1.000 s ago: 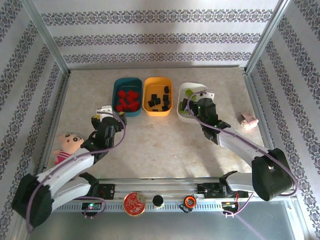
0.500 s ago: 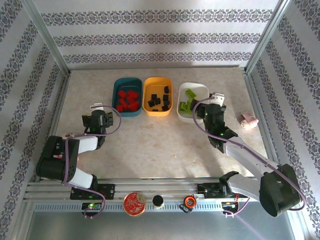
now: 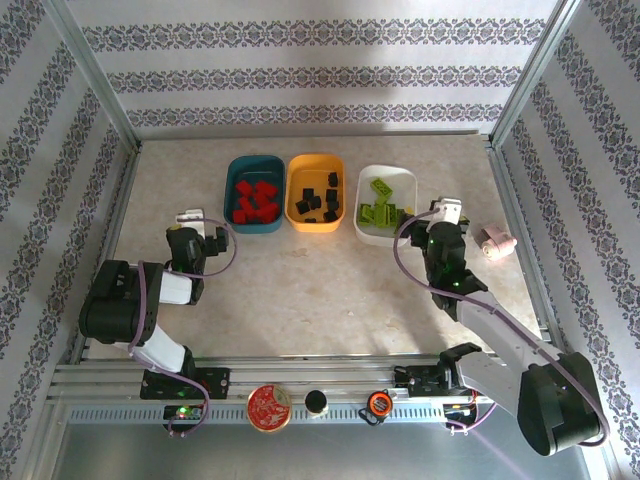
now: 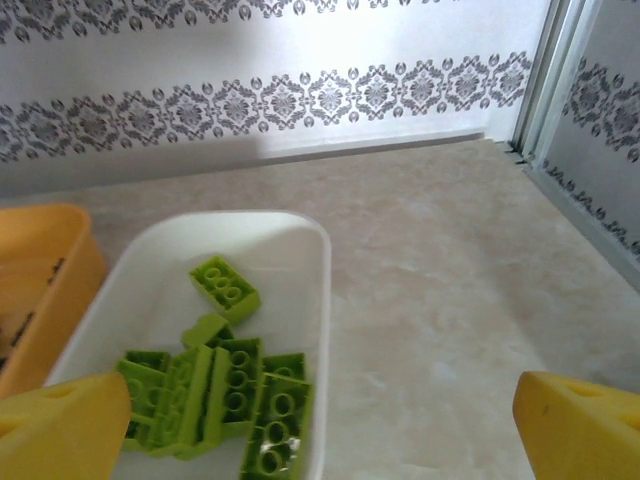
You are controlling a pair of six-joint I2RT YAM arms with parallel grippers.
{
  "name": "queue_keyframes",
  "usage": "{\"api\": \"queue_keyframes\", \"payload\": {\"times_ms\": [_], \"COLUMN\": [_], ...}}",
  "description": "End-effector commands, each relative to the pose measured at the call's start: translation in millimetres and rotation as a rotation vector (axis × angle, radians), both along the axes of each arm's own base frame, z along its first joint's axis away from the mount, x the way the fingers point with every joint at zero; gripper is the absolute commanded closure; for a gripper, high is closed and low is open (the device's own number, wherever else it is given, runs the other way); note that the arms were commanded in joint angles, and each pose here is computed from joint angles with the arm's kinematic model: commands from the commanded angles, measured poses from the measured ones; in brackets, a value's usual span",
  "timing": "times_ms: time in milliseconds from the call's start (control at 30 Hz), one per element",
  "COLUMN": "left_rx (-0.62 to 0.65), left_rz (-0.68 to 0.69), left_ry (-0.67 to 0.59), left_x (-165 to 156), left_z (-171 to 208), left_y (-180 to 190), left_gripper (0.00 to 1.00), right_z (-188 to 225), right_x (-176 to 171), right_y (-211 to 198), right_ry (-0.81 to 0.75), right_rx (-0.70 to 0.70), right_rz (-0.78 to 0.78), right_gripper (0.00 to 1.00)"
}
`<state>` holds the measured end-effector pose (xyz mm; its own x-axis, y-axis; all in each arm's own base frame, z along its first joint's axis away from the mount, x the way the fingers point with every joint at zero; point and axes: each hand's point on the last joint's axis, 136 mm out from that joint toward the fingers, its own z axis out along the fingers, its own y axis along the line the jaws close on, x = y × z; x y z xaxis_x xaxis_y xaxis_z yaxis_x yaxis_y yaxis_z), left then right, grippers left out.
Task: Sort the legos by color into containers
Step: Reset both arms
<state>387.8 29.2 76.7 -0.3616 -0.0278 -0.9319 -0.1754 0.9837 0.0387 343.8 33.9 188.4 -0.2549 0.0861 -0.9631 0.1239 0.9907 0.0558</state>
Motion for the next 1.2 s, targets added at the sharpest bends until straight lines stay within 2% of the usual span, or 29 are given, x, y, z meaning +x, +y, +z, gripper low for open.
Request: {"api": "queue_keyframes", "payload": {"times_ms": [0,233,333,500,533,600,800,1167], "left_rx": [-0.005,-0.002,-0.003,-0.003,-0.003,-0.002,-0.003,-0.002], "left_rz": [0.022,-0.035,-0.045,-0.065,-0.066,-0.068,-0.083,-0.09], "left_ry": [-0.089,-0.052,-0.048,-0.041,-0.04,-0.039,-0.035,-0.036], "left_x": [2.7,9.2,9.8,10.9,11.2,11.2,11.9,11.9], "left_z": [16.4,12.8,12.6,12.1,12.2,11.8,11.6,11.8], "left_y": [3.5,-5.5,-7.1,-10.3,-10.6,-10.9,-13.3,-14.3], "left_gripper": [0.0,0.0,0.0,0.0,0.0,0.0,0.0,0.0], "right_z": [1.4,-50.3,-60.6,-83.2,-75.9,-81.9,-80.0,-79.5], "right_x": [0.7,28.6,43.0,50.7,53.7,51.5,49.7,49.8], "right_y": [-13.2,-31.6,-28.1,-40.2,-39.8,-35.7,-50.9,-50.8], "right_ry": [-0.047,0.025,-0.006,0.039,-0.024,0.05,0.022,0.018], "right_rx": [-0.113,-0.142,-0.146,-0.068,-0.066,-0.07,-0.062,-0.061], "right_rz": [0.002,-0.007,0.023,0.023,0.022,0.051,-0.042,-0.043], "right_gripper": [0.02,0.02,0.02,0.02,0.02,0.02,0.02,0.02]}}
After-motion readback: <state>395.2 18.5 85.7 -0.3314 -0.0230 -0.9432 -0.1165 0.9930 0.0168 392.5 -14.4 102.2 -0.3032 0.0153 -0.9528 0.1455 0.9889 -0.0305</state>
